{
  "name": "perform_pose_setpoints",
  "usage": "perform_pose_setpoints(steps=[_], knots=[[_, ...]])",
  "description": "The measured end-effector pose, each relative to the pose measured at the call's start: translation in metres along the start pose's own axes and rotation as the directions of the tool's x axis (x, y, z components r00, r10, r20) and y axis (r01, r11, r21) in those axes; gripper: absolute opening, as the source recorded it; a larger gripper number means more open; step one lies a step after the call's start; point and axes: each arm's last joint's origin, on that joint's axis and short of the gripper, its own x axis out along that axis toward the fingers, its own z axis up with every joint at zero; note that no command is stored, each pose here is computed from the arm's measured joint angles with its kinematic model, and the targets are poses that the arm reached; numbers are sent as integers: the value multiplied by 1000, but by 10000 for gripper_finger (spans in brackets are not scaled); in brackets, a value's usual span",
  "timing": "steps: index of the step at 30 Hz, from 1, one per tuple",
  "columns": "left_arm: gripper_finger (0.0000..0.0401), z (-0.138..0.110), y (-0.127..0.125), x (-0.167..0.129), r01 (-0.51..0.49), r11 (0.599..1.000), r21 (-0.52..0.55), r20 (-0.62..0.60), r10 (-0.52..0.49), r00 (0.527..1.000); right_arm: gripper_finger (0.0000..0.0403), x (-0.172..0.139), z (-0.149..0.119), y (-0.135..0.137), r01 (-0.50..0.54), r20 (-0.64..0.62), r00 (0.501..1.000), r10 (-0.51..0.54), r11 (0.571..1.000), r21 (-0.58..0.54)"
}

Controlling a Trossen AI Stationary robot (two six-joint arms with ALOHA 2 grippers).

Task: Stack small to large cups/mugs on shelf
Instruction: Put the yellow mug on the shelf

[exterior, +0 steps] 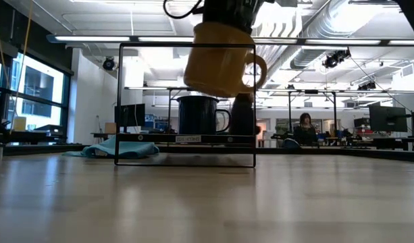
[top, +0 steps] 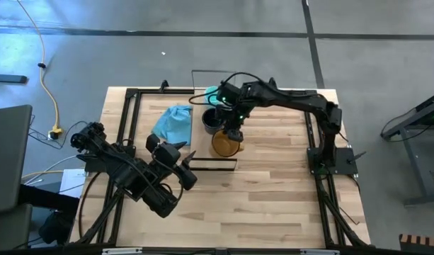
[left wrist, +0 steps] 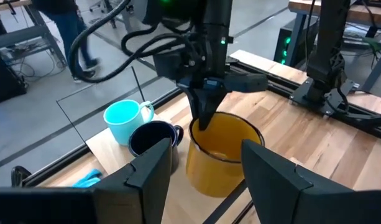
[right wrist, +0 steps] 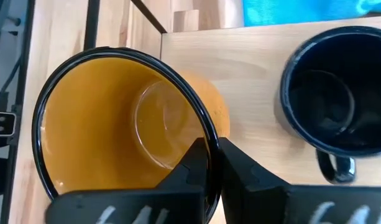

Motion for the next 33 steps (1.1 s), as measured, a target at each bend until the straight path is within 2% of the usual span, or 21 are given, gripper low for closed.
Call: perform_pose_setpoints(steps=[18, 33], knots=[[182, 0, 0, 0, 2, 1000, 0, -7, -2, 1000, 0, 22, 6, -4, -45, 11, 999, 45, 999, 19], [182, 0, 0, 0, -1, 1000, 1, 1, 1, 1000, 0, 22, 8, -4, -39, 26, 999, 38, 999, 37]])
